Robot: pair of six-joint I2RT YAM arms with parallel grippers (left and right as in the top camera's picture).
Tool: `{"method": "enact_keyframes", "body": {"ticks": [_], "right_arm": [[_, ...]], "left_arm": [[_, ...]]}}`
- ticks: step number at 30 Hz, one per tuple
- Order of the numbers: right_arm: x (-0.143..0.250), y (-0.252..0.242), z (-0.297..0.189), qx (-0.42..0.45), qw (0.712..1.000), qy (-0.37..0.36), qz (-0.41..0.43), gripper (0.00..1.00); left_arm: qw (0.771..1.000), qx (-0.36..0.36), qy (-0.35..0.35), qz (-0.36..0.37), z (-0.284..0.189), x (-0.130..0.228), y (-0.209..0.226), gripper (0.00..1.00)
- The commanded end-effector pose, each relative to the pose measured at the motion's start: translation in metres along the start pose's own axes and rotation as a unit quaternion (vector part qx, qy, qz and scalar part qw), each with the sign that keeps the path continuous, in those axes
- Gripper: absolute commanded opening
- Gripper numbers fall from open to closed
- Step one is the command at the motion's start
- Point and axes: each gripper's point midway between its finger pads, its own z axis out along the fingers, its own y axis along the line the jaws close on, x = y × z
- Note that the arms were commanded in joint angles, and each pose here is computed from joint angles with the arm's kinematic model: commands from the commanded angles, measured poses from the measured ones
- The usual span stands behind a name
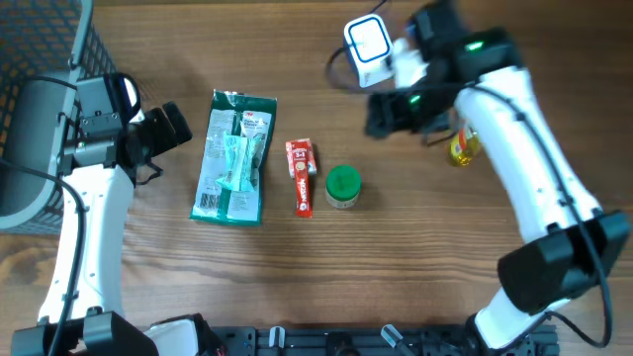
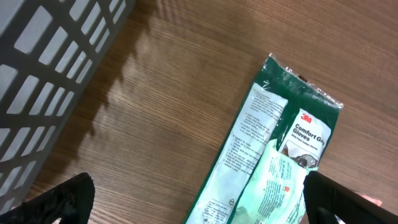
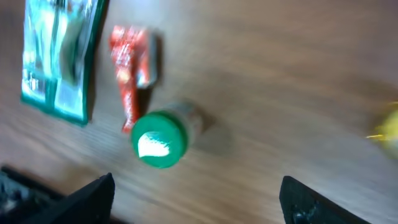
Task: Scan the item barcode
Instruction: 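Move the right gripper over the green-lidded jar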
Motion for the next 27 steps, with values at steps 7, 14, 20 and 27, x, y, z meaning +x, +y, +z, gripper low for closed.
{"method": "enact_keyframes", "body": {"ticks": [7, 14, 20, 27], "right_arm": [[0.04, 0.044, 0.088, 0.057, 0.997, 0.022, 0.036, 1.0], [0.029, 0.047, 0.091, 0.046, 0.998, -0.002, 0.036, 1.0], [0.026, 0.049, 0.091, 0.043, 0.997, -0.009, 0.061, 1.0], [0.022, 0.05, 0.091, 0.04, 0.997, -0.016, 0.06, 1.0]], "left_arm": [[1.0, -0.002, -0.003, 0.005, -0.001, -0.002, 0.001, 1.0], [1.0, -0.002, -0.003, 0.005, -0.001, -0.002, 0.001, 1.0], [1.0, -0.002, -0.003, 0.005, -0.001, -0.002, 0.001, 1.0], [1.0, -0.002, -0.003, 0.005, -0.001, -0.002, 0.001, 1.0]]}}
